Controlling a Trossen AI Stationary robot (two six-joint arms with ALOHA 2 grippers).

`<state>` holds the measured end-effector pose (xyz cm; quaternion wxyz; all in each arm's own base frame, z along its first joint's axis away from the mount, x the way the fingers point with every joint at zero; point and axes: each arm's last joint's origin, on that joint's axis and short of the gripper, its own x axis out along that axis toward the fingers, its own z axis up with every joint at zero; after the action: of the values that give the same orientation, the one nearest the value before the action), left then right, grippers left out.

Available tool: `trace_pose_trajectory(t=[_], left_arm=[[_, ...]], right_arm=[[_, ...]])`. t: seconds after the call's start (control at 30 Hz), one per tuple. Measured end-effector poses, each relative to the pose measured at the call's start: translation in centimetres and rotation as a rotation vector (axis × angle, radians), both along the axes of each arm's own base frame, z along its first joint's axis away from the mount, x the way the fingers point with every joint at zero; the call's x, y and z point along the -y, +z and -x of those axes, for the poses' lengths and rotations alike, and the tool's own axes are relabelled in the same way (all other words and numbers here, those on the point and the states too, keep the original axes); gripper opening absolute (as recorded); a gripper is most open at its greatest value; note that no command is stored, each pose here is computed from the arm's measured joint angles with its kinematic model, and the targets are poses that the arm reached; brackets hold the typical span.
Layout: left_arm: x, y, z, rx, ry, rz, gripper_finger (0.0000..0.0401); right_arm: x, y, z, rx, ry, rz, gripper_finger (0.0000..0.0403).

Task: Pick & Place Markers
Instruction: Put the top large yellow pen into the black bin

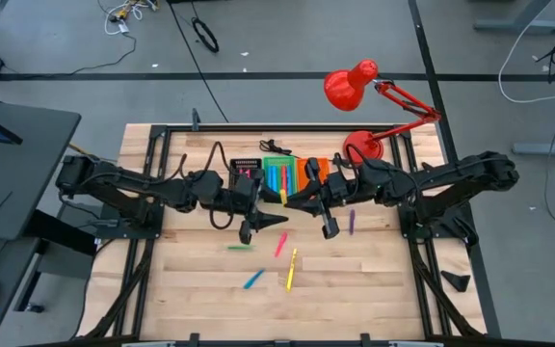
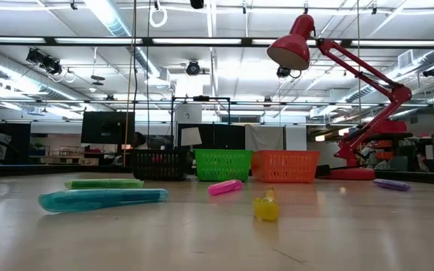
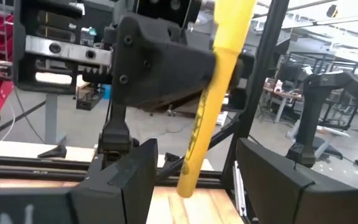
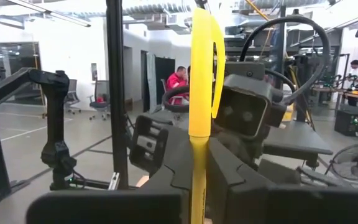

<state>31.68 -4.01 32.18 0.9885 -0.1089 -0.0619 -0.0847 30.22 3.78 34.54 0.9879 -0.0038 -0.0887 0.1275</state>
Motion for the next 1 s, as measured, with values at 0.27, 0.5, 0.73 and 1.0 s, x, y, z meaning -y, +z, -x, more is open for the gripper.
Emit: trace_pose_trajectory(t=[0.27,0.5,0.73,1.0], left_arm=[[-0.1,0.0,0.0,-0.002,0.007,0.008,0.0135],[-0.1,0.0,0.0,0.000,0.005,-0.001,0.0029],[-0.2,0.1,0.0,-0.009,0.059,0.092,0.0036],[-0.9,0.6,0.4,0.003,0.128,0.226,0.0031]], right_arm=[[0.0,0.0,0.0,0.000,-0.001,0.000,0.0018],[0.1,0.1,0.0,0.000,-0.011,-0.008,0.0023],[0.2,0.0,0.0,0.000,-0.068,-0.005,0.0061],[0.6,1.1,1.2,0.021,-0.162,0.000,0.0108]])
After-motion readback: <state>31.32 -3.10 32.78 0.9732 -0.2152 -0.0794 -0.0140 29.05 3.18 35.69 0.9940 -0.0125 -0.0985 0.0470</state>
